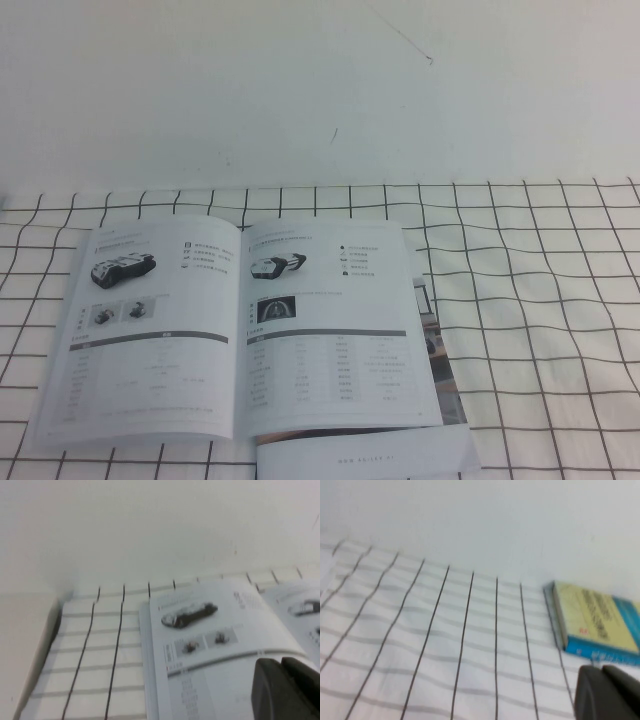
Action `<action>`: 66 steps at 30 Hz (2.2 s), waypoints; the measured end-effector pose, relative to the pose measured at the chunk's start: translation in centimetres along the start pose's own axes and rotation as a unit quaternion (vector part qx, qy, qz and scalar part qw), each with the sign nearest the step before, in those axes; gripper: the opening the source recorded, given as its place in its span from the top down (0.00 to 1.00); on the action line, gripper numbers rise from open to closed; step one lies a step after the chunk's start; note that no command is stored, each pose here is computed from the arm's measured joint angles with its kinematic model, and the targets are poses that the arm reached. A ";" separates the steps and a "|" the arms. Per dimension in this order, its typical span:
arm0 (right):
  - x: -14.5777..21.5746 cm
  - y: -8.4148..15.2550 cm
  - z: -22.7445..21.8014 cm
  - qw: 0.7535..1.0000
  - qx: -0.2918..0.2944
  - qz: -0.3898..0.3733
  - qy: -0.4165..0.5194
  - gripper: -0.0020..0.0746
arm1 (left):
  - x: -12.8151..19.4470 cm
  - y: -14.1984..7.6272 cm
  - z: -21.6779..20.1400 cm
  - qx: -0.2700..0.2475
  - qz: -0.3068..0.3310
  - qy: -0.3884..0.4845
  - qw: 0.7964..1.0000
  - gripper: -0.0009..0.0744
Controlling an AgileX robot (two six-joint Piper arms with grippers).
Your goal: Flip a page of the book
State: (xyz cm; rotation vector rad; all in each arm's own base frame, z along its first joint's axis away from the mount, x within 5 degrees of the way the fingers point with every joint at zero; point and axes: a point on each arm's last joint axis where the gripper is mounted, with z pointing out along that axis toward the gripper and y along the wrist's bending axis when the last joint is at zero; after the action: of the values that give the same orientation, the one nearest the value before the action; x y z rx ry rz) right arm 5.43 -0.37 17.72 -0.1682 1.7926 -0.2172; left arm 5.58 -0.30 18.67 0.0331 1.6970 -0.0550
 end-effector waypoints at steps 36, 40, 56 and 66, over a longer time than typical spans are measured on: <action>-11.1 -2.6 -5.7 0.894 0.085 0.023 -0.439 0.98 | -8.9 -0.3 -3.1 0.024 -0.040 -0.310 0.950 0.99; -14.0 -3.4 -7.9 0.910 0.081 0.024 -0.407 0.98 | -12.0 -0.2 -4.8 0.017 -0.045 -0.238 0.970 0.99; -17.8 -3.5 -2.9 0.995 -0.057 0.064 0.042 0.98 | -14.1 -1.2 1.4 0.041 -0.133 0.093 0.986 0.99; -17.1 -1.5 4.4 0.970 -0.179 0.044 0.156 0.98 | -11.7 -4.8 9.4 0.224 -0.142 0.294 0.918 0.99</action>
State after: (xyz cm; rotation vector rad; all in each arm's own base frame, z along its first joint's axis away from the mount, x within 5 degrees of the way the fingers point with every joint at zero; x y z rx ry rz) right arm 13.62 1.86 33.28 -0.3252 2.1390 0.1551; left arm 16.13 -5.55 29.13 0.1589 2.2469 -0.7141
